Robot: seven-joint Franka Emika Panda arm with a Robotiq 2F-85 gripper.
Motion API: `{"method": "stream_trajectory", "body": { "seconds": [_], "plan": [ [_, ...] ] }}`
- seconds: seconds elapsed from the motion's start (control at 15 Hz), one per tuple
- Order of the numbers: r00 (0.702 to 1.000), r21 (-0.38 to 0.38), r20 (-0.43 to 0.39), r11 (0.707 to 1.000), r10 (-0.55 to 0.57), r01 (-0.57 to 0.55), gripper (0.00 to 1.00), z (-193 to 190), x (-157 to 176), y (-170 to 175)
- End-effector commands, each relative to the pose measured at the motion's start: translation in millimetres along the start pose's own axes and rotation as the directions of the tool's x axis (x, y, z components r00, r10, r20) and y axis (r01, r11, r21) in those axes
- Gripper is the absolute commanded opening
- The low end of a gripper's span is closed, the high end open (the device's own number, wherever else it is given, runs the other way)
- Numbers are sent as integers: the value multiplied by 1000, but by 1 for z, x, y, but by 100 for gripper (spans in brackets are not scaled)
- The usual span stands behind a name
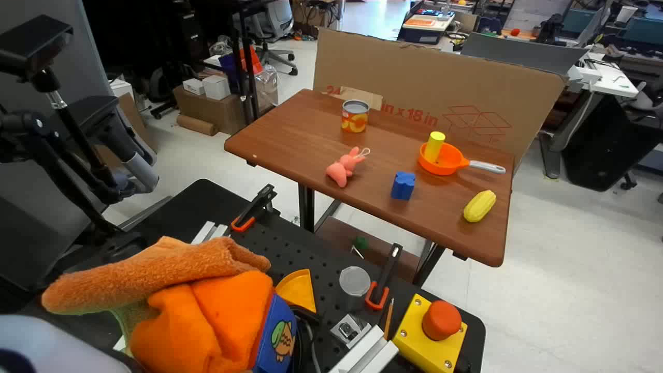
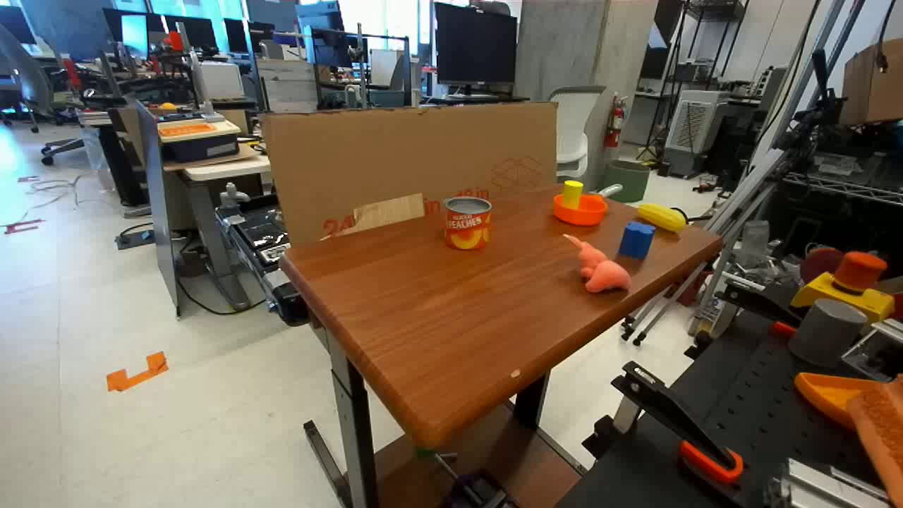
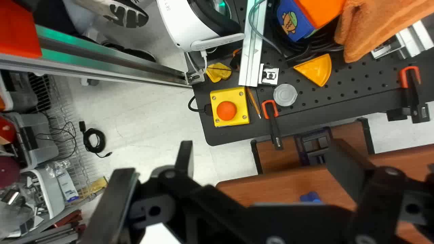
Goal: Remove the yellow block out of the pan
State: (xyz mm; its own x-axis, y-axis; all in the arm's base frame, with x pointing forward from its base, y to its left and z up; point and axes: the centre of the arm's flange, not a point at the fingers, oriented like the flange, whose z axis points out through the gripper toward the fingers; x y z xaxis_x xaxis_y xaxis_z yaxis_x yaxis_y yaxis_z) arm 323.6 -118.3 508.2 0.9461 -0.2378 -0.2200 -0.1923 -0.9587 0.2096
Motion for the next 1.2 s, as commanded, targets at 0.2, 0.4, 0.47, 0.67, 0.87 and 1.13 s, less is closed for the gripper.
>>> {"method": "stream_trajectory", "body": {
  "seconds": [0.2, 0.4, 0.47, 0.67, 0.87, 1.13],
  "plan": [
    [1000, 0, -2, 1000, 0, 0, 100, 0, 0, 0],
    [1000, 0, -2, 1000, 0, 0, 100, 0, 0, 0],
    [1000, 0, -2, 1000, 0, 0, 100, 0, 0, 0],
    [999, 1, 19, 1000, 27, -27, 100, 0, 29, -1],
    [999, 50, 3, 997, 53, -53, 100, -1, 76, -8],
    [994, 155, -60, 985, 86, -76, 100, 0, 166, -25]
  ]
}}
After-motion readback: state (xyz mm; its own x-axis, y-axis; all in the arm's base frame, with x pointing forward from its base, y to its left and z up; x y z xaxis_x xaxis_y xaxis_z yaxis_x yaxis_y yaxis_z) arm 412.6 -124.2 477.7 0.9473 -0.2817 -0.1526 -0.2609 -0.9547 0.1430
